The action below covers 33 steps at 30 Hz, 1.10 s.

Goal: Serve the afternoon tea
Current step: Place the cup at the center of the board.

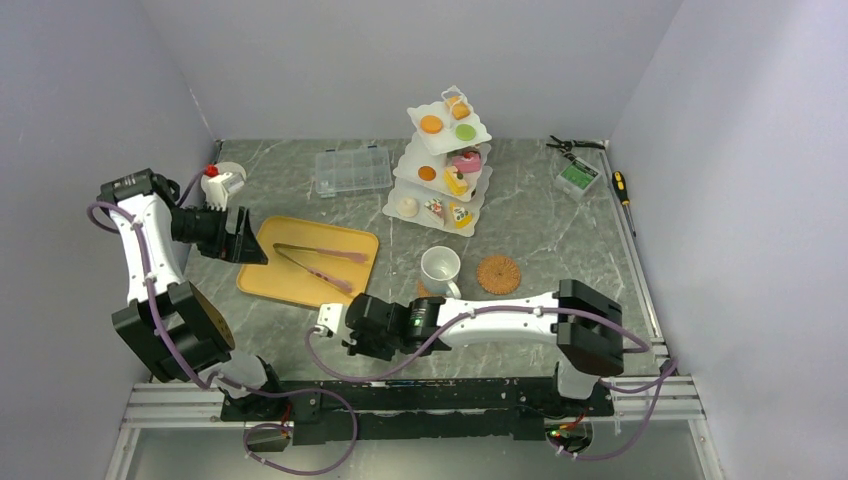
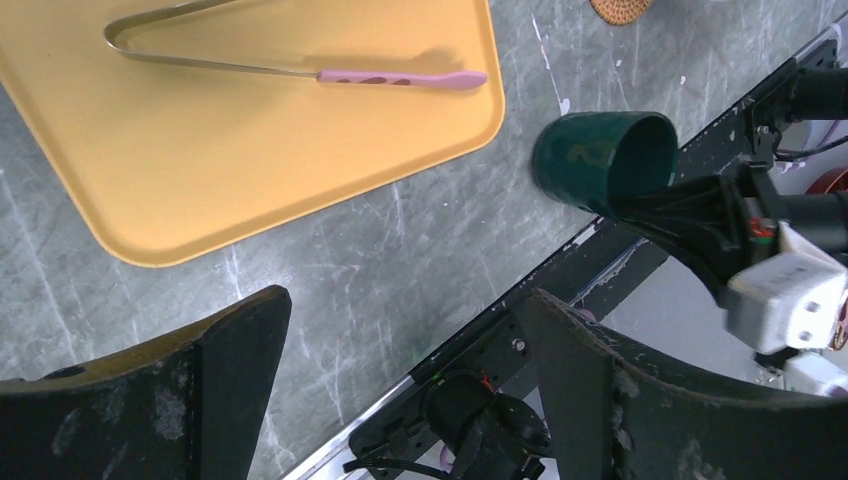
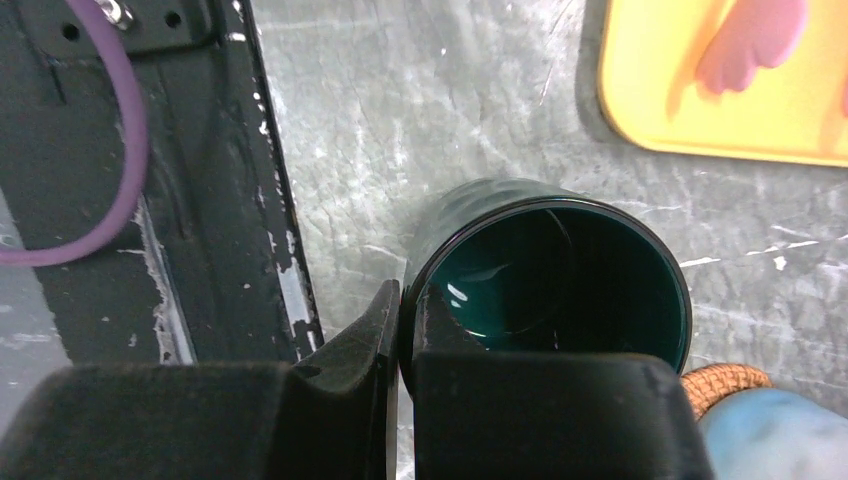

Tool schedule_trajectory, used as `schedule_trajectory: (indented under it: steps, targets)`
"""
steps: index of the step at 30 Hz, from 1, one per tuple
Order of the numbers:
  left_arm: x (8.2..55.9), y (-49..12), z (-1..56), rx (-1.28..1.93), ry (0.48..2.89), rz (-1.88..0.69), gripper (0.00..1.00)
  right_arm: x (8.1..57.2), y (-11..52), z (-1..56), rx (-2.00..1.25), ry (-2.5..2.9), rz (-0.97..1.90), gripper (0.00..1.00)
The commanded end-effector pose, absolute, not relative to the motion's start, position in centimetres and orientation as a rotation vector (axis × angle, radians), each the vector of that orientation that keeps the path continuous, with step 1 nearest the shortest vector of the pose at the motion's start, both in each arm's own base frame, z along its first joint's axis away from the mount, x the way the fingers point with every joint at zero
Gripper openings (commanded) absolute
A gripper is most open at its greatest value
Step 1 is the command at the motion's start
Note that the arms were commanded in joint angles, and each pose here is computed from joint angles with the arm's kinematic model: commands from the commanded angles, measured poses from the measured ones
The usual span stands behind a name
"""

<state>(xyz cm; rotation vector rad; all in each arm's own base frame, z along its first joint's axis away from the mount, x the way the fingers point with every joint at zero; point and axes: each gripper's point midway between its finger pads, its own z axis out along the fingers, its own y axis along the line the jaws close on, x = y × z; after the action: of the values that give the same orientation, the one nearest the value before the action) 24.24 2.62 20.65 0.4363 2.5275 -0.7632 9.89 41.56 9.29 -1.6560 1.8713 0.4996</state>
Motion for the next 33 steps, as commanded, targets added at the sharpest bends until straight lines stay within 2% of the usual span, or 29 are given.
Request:
schedule_trajectory:
  steps: [1,6,10,12,14,18,23,30,33]
  targets:
    - [23.8,1.3,21.7,0.493,2.442,-0.802,0.93,10.5,43.4,11.2,-1.661,1.774,0.553,0.00]
    - [23.6,0.8,21.7,0.492,2.431,-0.846,0.94,10.5,43.5,10.6,-1.705,1.777,0.531,0.00]
    - [23.5,0.3,21.6,0.509,2.416,-0.849,0.93,10.2,44.4,11.8,-1.712,1.778,0.568,0.44]
    - [23.4,-0.1,21.3,0.527,2.422,-0.839,0.93,10.3,44.7,12.8,-1.686,1.775,0.587,0.58]
    - [23.3,-0.5,21.0,0.550,2.427,-0.830,0.94,10.4,44.8,14.2,-1.654,1.764,0.602,0.65]
    - [23.2,-2.0,21.1,0.620,2.408,-0.828,0.93,11.0,43.8,18.5,-1.556,1.741,0.607,0.71]
    - [22.6,-6.6,20.5,0.790,2.428,-0.859,0.93,12.0,39.3,23.7,-1.300,1.759,0.712,0.83]
    - [22.3,-13.2,17.8,1.057,2.482,-0.820,0.93,12.9,33.0,21.7,-1.044,1.948,0.617,0.89]
    - [22.4,-15.5,16.5,1.151,2.489,-0.756,0.92,13.0,31.0,21.0,-0.961,2.010,0.580,0.94]
